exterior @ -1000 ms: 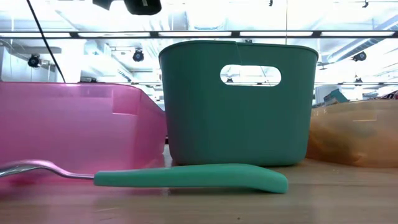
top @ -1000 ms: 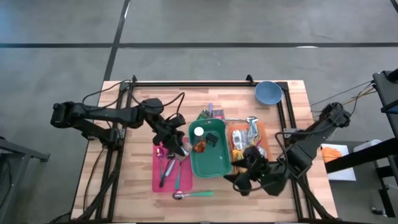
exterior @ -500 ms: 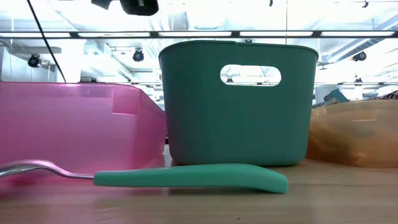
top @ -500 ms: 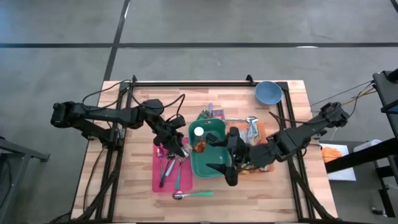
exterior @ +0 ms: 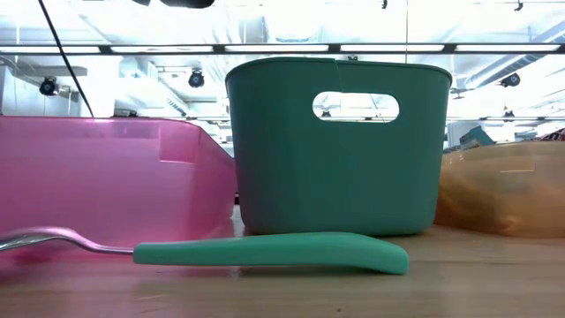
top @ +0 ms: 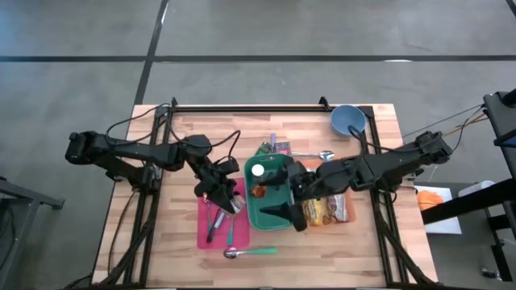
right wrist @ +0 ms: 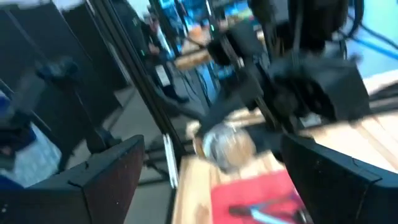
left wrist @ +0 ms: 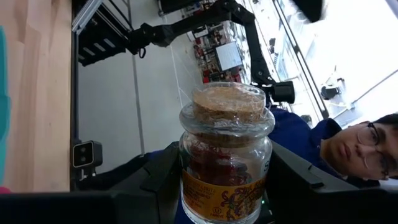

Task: Pick & Place Food Item
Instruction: Put the brown seasoning bottle into the green bin

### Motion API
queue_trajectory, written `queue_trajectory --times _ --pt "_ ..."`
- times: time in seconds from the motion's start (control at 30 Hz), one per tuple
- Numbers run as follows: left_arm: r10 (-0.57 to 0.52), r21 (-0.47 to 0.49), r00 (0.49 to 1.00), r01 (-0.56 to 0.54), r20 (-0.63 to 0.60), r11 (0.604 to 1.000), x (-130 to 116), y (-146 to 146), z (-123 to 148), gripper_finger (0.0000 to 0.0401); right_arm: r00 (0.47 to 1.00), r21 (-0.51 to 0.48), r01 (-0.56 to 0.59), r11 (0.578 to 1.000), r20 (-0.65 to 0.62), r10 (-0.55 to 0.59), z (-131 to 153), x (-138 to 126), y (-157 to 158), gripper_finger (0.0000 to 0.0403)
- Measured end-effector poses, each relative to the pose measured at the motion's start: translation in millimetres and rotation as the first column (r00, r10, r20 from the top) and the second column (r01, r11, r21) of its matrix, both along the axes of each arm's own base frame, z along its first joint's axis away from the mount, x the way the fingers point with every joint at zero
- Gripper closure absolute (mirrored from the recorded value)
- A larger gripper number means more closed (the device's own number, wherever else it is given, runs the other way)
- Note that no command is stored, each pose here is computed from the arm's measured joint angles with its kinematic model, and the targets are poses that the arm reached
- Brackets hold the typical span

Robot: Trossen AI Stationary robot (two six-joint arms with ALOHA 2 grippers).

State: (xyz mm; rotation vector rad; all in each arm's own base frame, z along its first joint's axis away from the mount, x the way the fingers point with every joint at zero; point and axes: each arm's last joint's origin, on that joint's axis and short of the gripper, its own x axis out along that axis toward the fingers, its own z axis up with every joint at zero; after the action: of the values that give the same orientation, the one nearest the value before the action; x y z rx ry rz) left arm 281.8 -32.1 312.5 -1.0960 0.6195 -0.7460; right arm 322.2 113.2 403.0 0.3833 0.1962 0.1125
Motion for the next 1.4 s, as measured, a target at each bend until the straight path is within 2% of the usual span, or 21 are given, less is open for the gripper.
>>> queue_trajectory --times 0.2,0.37,0.43,0.57,0.73,0.83,0.93,1.07,1.33,1.4 --pt "0.000 0.000 1.000 0.000 0.001 1.000 0 0 0 0.0228 0.996 -0.012 -0.013 1.000 0.083 0.014 8 0 3 0.0034" --pt "0.000 0.000 1.000 0.000 0.013 1.000 0 0 1 0.0228 0.997 -0.033 0.035 0.999 0.065 -0.033 3 3 2 0.0034" --pt "0.000 -0.003 1.000 0.000 0.014 1.000 0 0 2 0.0228 0.998 -0.081 0.044 0.996 0.054 -0.040 -1 8 2 0.0034" --pt "-0.003 -0.018 1.000 0.003 -0.004 1.000 0 0 2 0.0228 1.000 -0.203 -0.011 0.979 0.020 0.016 -20 24 4 0.0034" --pt "-0.037 -0.022 0.999 0.037 -0.005 0.999 -1 -1 2 0.0228 0.999 -0.282 -0.043 0.958 -0.027 0.037 -42 45 1 0.0034" --pt "-0.069 -0.014 0.998 0.069 0.009 0.997 -1 -3 2 0.0228 0.999 -0.318 -0.048 0.947 0.004 0.052 -36 52 2 0.0034" --pt "-0.095 -0.011 0.995 0.095 0.015 0.995 -2 -5 2 0.0228 0.991 -0.346 -0.111 0.932 0.028 0.129 -30 57 6 0.0034" --pt "-0.110 -0.008 0.994 0.110 0.025 0.994 -3 -6 2 0.0228 0.978 -0.360 -0.190 0.913 0.012 0.208 -35 69 10 0.0034" --pt "-0.128 -0.008 0.991 0.128 0.037 0.992 -3 -7 3 0.0228 0.971 -0.392 -0.203 0.897 0.038 0.236 -30 90 9 0.0035" --pt "-0.136 -0.007 0.990 0.136 0.039 0.991 -3 -8 3 0.0228 0.968 -0.404 -0.226 0.887 0.008 0.251 -30 92 10 0.0044"
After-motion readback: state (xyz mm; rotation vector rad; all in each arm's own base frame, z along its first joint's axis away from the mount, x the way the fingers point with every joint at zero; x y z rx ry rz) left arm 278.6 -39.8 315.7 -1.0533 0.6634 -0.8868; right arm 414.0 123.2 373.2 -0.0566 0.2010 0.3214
